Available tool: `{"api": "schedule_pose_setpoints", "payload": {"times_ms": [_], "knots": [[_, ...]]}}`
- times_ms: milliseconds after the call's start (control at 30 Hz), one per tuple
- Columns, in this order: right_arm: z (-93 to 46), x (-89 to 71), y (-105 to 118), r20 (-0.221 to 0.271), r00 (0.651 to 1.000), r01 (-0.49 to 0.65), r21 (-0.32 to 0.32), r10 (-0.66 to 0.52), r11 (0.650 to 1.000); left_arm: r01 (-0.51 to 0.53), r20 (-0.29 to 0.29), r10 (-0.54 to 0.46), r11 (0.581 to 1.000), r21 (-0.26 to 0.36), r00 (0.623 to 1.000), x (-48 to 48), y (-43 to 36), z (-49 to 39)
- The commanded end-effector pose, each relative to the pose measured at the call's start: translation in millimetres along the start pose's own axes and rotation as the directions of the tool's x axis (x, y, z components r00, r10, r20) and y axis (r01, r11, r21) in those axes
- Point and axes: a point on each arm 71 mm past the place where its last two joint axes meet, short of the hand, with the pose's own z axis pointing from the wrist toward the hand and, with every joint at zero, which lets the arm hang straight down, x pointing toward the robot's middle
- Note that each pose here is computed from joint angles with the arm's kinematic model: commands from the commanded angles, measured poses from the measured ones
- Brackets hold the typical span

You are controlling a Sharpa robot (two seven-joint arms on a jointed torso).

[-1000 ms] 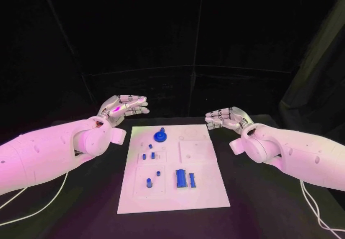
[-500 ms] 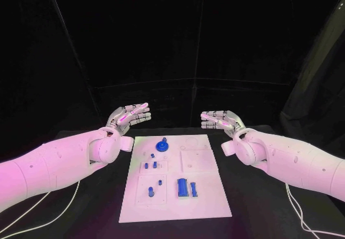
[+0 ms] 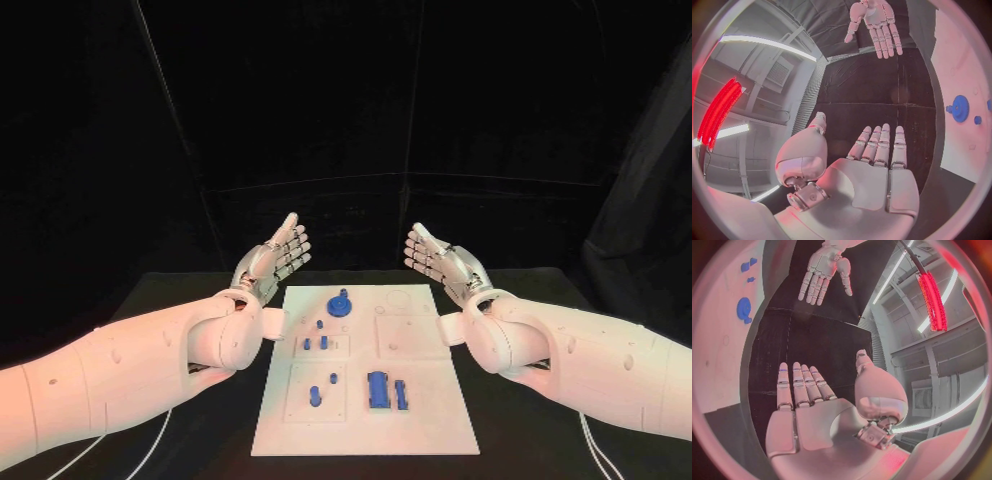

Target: Assemble the parts on the task board

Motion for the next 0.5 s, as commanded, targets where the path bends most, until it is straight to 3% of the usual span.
{"api": "schedule_pose_setpoints", "payload": {"times_ms": [33, 233, 500], "knots": [[-10.3, -2.5, 6, 0.172, 0.985, -0.010, -0.017, 0.013, 1.000, -0.113, 0.133, 0.108, 0.993, 0.033, 0.985, 1.8, -3.9, -10.4], [-23.6, 5.0, 10, 0.209, 0.978, -0.026, -0.010, 0.027, 1.000, -0.134, 0.177, 0.126, 0.990, 0.035, 0.976, 12.7, -5.2, -25.8], [-25.0, 5.7, 11, 0.212, 0.977, -0.027, -0.010, 0.028, 1.000, -0.140, 0.188, 0.131, 0.990, 0.036, 0.973, 15.4, -5.8, -29.9]]}}
